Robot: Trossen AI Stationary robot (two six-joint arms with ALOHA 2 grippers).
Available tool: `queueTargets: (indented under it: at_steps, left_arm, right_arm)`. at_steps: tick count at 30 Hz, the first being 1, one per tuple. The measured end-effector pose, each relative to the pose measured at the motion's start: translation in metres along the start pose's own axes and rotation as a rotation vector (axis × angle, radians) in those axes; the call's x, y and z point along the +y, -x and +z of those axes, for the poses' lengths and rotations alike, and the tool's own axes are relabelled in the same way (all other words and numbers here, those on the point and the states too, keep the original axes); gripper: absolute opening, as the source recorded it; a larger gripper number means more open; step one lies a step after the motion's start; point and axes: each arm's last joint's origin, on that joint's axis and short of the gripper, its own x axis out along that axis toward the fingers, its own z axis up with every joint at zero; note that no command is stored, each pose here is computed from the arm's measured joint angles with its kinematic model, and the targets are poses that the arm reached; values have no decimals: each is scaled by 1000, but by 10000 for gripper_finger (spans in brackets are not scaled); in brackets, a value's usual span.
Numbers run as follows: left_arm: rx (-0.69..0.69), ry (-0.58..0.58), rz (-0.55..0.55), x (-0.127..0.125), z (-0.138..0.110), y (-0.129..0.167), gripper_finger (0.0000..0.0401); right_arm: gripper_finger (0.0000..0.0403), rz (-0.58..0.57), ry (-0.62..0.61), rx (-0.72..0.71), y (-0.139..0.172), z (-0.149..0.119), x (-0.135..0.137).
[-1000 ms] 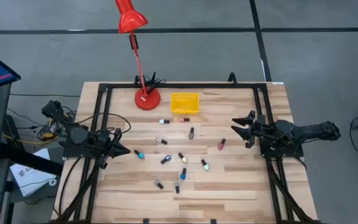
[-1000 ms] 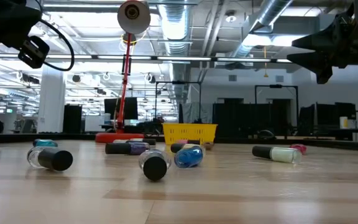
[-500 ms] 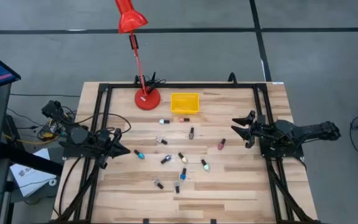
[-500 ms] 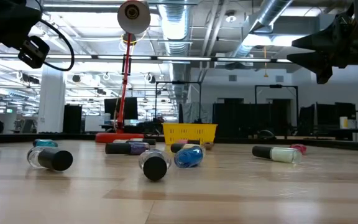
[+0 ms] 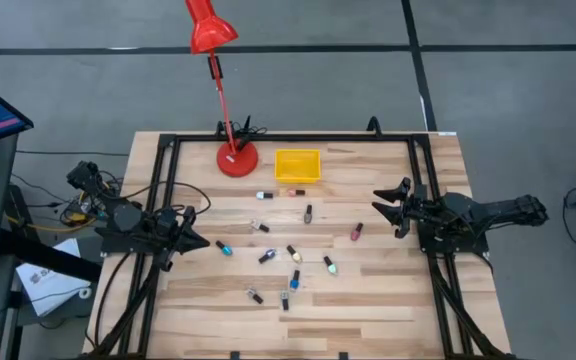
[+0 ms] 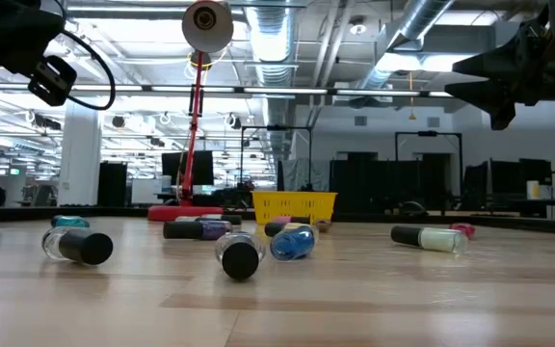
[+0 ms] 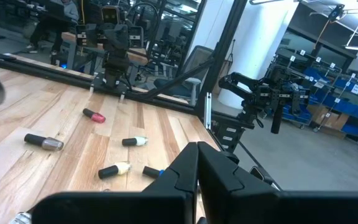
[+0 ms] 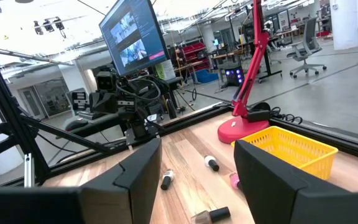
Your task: Pick & Place Nail Polish
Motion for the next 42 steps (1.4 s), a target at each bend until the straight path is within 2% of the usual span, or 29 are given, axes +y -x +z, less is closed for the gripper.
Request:
queueTargets:
  at_steps: [18, 20, 22, 26, 28, 30, 34, 38, 40, 42]
  left_arm:
    - [0, 0, 0, 0, 0, 0, 2]
    - [0, 0, 0, 0, 0, 0, 2]
    - [0, 0, 0, 0, 0, 0, 2]
    - [0, 0, 0, 0, 0, 0, 2]
    - [0, 0, 0, 0, 0, 0, 2]
    - [0, 0, 0, 0, 0, 0, 2]
    - [0, 0, 0, 0, 0, 0, 2]
    - [-1, 0, 0, 0, 0, 0, 2]
    - [-1, 0, 0, 0, 0, 0, 2]
    - [0, 0, 0, 0, 0, 0, 2]
  right_arm:
    - [196, 0, 0, 0, 0, 0, 0]
    - [196, 0, -40, -2, 0, 0, 0]
    - [194, -6, -156, -10, 0, 1, 0]
    - [188, 9, -607, -51, 0, 5, 1]
    - [186, 14, -779, -56, 0, 5, 1]
    - [185, -1, -873, -67, 0, 5, 0]
    - [185, -42, -962, -112, 0, 6, -2]
    - [190, -62, -923, -164, 1, 20, -1]
    - [196, -58, -853, -215, 3, 37, 0]
    - [201, -87, -733, -248, 4, 54, 2]
